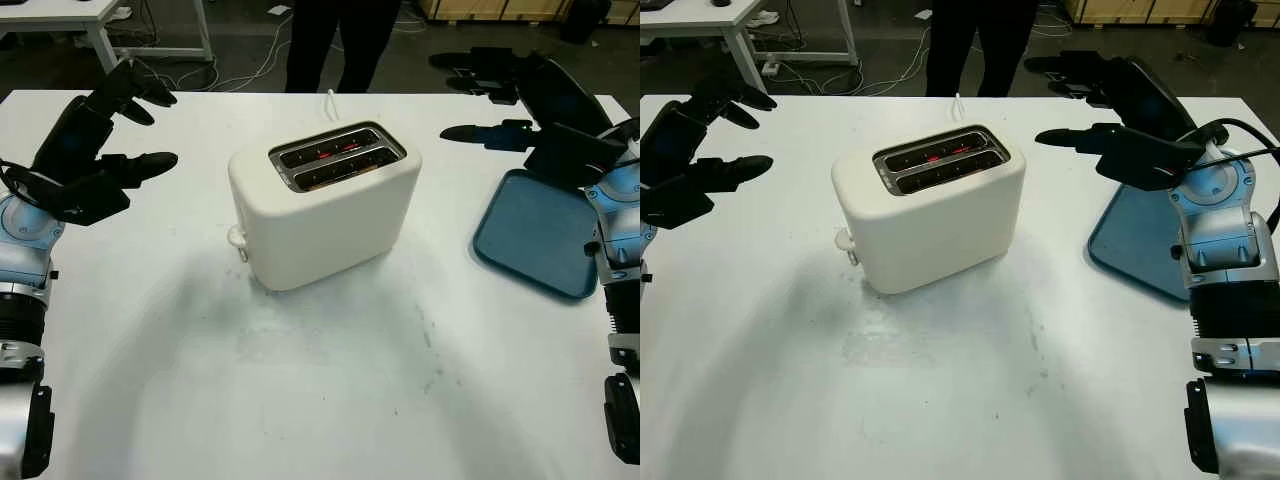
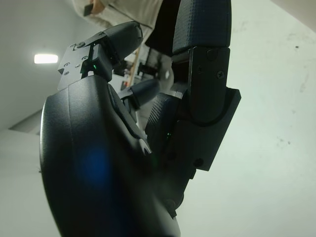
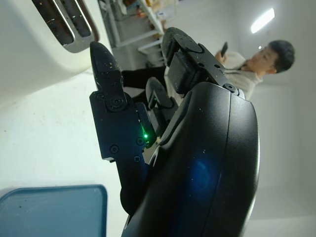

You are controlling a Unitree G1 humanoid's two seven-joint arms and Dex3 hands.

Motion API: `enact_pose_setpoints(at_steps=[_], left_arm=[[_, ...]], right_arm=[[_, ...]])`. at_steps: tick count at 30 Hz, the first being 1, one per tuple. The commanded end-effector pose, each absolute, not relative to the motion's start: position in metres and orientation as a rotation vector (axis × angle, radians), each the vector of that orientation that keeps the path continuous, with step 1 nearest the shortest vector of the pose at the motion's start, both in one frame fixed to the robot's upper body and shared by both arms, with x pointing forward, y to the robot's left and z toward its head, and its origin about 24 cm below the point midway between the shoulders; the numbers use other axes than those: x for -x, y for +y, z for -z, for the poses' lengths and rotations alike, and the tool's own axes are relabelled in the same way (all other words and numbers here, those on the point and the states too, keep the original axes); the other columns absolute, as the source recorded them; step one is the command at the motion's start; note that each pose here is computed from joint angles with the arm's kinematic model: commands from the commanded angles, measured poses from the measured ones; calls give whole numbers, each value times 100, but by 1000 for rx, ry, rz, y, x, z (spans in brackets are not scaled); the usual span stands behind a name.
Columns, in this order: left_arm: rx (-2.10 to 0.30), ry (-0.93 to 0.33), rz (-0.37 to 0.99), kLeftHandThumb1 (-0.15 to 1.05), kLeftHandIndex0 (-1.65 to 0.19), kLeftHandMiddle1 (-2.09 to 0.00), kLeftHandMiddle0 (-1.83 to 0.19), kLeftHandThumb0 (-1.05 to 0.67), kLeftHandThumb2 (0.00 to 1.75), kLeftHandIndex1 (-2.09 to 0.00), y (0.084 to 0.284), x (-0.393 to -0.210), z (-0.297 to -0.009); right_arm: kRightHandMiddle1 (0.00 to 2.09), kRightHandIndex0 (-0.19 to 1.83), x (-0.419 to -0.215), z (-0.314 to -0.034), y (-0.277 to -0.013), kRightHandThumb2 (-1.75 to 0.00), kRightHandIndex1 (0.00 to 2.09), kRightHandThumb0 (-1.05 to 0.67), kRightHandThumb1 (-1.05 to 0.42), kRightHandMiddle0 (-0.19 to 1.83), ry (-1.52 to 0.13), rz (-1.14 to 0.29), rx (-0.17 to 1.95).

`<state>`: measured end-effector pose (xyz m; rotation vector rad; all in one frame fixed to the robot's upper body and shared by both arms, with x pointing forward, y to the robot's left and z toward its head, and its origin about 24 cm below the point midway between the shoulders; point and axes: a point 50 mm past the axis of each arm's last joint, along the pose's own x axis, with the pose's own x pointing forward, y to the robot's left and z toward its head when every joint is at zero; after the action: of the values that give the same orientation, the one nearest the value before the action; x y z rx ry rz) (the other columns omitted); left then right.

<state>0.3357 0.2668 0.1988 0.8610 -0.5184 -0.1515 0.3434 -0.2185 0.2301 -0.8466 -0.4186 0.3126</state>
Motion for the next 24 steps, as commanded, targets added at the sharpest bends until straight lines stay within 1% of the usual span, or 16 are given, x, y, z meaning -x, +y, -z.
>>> enact_pose_setpoints(at_steps=[1,4,7,12,20,24], left_arm=[[-857,-520,134,92,0,-143,0,-105,45,-121,269,-334,-199],[-855,-526,129,92,0,-142,0,-105,46,-120,269,-335,-197],[-864,-529,126,92,0,-140,0,-105,49,-121,269,-335,-196],[-890,-532,126,92,0,-146,0,-105,52,-125,268,-335,-195],[-889,-525,127,92,0,-149,0,-105,52,-127,269,-337,-193],[-875,-516,132,92,0,-152,0,-105,49,-131,268,-337,-194]], right_arm=[[0,55,-341,-236,-221,-1,1,-38,-88,50,-453,-313,865],[0,55,-341,-236,-220,-1,1,-38,-89,50,-456,-316,851],[0,54,-341,-237,-218,0,0,-33,-88,49,-451,-312,860],[1,55,-342,-237,-217,0,1,-32,-88,50,-461,-322,871],[0,54,-343,-233,-215,0,0,-28,-86,49,-427,-309,844],[0,54,-343,-233,-214,0,0,-27,-86,47,-413,-310,828]])
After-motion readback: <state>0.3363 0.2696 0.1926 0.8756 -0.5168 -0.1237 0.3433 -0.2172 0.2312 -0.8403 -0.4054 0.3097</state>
